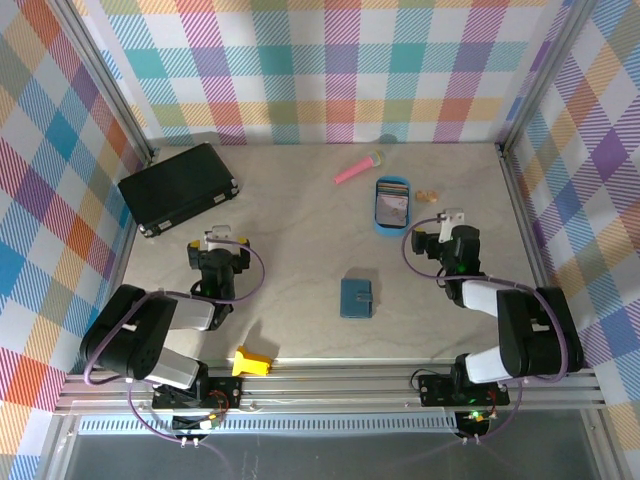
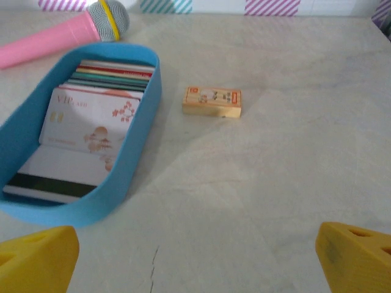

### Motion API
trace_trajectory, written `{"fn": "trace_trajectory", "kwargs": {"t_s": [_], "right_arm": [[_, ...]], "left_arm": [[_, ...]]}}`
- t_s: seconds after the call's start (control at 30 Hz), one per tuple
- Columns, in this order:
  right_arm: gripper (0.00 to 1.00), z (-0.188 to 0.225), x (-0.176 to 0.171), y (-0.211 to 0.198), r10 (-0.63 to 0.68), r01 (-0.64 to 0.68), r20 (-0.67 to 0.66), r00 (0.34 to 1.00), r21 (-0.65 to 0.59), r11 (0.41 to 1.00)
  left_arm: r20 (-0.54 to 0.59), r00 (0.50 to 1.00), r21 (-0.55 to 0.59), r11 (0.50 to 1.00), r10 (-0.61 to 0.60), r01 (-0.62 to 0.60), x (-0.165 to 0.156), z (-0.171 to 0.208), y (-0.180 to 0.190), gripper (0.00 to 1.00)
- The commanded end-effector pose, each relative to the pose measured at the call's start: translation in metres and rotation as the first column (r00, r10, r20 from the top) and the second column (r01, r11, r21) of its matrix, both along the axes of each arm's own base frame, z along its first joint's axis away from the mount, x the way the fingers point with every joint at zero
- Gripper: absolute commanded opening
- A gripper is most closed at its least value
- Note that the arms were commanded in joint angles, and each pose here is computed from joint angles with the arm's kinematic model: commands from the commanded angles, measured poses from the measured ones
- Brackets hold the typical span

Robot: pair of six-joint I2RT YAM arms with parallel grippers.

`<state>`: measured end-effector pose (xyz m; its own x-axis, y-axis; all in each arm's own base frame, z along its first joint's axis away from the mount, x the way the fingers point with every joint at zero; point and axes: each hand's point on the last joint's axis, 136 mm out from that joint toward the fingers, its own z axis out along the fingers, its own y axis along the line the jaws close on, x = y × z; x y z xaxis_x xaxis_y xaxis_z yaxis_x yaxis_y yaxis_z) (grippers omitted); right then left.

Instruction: Put the credit cards into the card holder

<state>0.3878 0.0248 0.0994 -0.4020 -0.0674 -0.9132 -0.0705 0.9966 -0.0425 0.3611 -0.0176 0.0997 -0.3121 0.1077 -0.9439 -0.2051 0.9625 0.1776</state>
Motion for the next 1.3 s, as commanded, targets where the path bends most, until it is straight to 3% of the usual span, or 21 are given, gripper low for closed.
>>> {"fn": "trace_trajectory", "kwargs": {"t_s": [0.0, 0.3, 0.43, 0.57, 0.7, 1.27], "right_arm": [[0.99, 0.005, 0.007, 0.006, 0.034, -0.036, 0.064, 0.997, 0.032, 0.999], [0.99, 0.0, 0.012, 0.006, 0.055, -0.057, 0.026, 0.998, 0.061, 0.997], [0.99, -0.004, 0.009, 0.006, 0.062, -0.068, 0.083, 0.995, 0.066, 0.995], [0.99, -0.007, 0.009, 0.004, 0.055, -0.059, 0.049, 0.997, 0.073, 0.996], [0.99, -0.008, 0.01, 0.003, 0.058, -0.061, 0.039, 0.998, 0.087, 0.994], [0.99, -0.008, 0.01, 0.002, 0.055, -0.058, 0.038, 0.998, 0.089, 0.994]], "left_arm": [[0.072, 0.997, -0.036, 0.999, -0.035, 0.038, 0.016, 0.016, -0.003, 1.0], [0.042, 0.996, -0.106, 0.991, -0.074, 0.078, 0.022, 0.004, 0.001, 1.0], [0.088, 0.993, -0.128, 0.988, -0.076, 0.087, 0.021, -0.003, 0.006, 1.0], [0.034, 0.995, -0.129, 0.987, -0.096, 0.1, 0.027, -0.008, 0.002, 1.0], [-0.017, 1.0, -0.174, 0.985, -0.013, 0.01, 0.033, -0.013, 0.02, 1.0], [-0.016, 1.0, -0.173, 0.985, -0.012, 0.009, 0.033, -0.013, 0.02, 1.0]]}}
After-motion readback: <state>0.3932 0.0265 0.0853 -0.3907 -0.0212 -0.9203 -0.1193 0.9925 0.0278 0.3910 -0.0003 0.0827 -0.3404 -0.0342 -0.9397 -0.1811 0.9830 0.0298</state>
